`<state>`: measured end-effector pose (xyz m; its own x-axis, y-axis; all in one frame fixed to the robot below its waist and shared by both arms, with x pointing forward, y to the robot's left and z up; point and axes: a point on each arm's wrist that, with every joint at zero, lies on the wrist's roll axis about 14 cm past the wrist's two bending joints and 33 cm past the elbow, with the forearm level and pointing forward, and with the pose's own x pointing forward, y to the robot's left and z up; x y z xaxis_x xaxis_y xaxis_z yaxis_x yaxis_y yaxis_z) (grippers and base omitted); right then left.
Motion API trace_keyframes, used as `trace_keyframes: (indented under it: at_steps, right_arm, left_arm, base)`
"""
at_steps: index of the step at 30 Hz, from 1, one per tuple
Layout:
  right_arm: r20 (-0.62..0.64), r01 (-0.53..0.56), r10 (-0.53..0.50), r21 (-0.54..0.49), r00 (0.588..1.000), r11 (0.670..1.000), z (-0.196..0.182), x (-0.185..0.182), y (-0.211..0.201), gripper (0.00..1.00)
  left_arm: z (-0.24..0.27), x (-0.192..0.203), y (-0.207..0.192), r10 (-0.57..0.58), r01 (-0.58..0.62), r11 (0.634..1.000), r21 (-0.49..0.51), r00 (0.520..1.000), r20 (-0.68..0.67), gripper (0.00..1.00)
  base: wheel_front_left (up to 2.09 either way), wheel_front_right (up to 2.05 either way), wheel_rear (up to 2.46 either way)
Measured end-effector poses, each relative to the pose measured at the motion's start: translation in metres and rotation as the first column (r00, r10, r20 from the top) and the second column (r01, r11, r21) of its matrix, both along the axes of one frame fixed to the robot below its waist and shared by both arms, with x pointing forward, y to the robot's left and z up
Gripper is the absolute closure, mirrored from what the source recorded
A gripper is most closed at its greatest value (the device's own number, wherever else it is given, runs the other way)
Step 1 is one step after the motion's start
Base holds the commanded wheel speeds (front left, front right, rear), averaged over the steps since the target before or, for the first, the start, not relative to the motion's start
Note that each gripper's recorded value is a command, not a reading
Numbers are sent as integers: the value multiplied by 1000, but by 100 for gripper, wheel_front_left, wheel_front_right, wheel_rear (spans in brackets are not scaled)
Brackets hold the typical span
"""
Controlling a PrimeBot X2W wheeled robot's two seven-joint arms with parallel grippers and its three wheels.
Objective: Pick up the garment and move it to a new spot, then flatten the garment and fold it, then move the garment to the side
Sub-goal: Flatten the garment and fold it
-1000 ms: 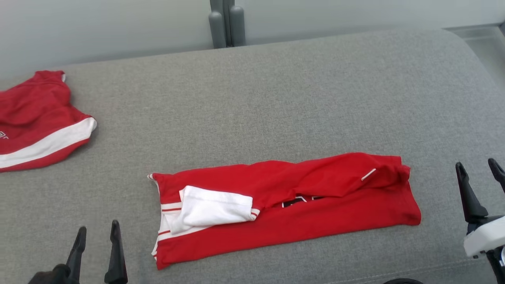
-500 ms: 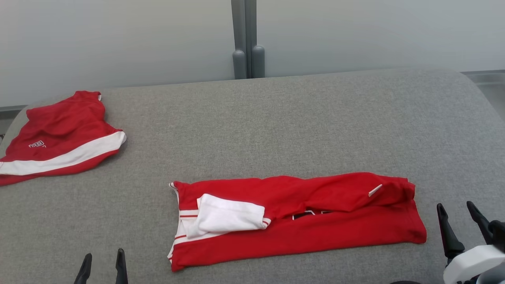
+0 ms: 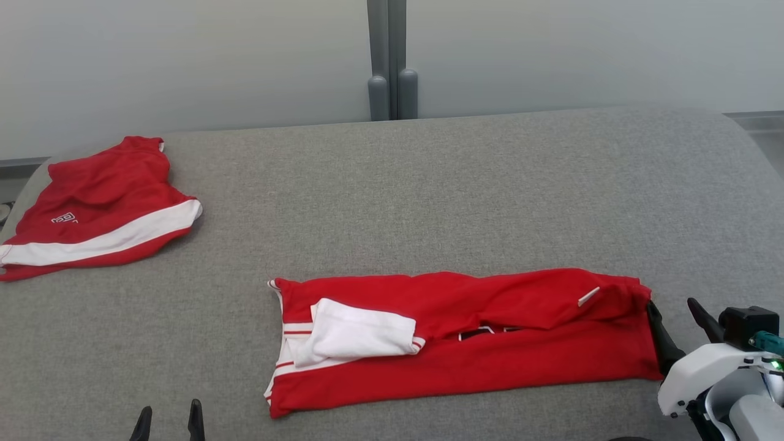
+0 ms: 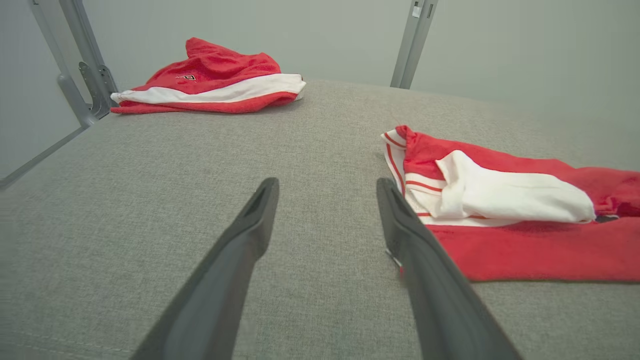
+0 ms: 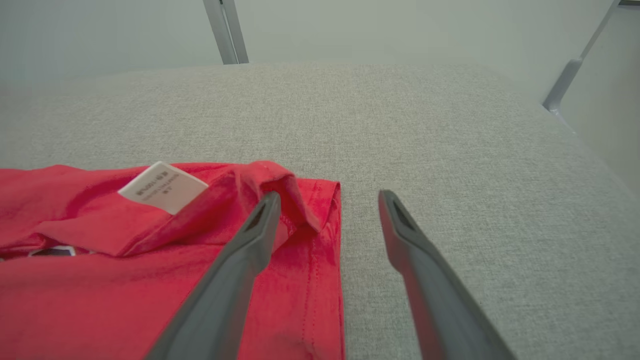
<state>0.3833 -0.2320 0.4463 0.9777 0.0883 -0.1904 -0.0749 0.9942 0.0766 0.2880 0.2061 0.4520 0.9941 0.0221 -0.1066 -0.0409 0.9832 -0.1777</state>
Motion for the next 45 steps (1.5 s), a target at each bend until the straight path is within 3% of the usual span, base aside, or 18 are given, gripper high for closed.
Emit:
trace_keyframes:
  at_steps: [15,26,27,28,35,41,45]
  right_arm:
    - [-155,24,-16,51,988,998,-33,16,6,0]
    - [-348,22,17,107,937,994,-69,19,23,0]
    - [-358,23,21,119,933,993,-70,20,25,60]
    - [-363,25,25,132,932,991,-71,20,27,100]
    - [-375,25,49,189,926,982,-61,26,21,100]
    - [-374,83,-28,134,927,988,-45,30,-33,100]
    - [-372,138,-115,36,921,990,-31,30,-85,100]
  left_arm:
    - [-8,3,6,10,-10,1000,3,1000,-25,0]
    - [-12,14,5,7,-7,1000,5,999,-35,0]
    - [-13,13,6,11,-11,1000,5,999,-38,0]
    - [-13,13,7,13,-13,1000,4,999,-40,0]
    - [-12,14,9,23,-23,1000,2,999,-36,0]
    - [-12,18,10,21,-21,1000,3,999,-34,0]
    - [-11,24,8,11,-11,1000,4,1000,-28,0]
  base:
    - [0,0,0]
    - [0,0,0]
    - [0,0,0]
    - [0,0,0]
    - [0,0,0]
    - [0,0,0]
    - [0,0,0]
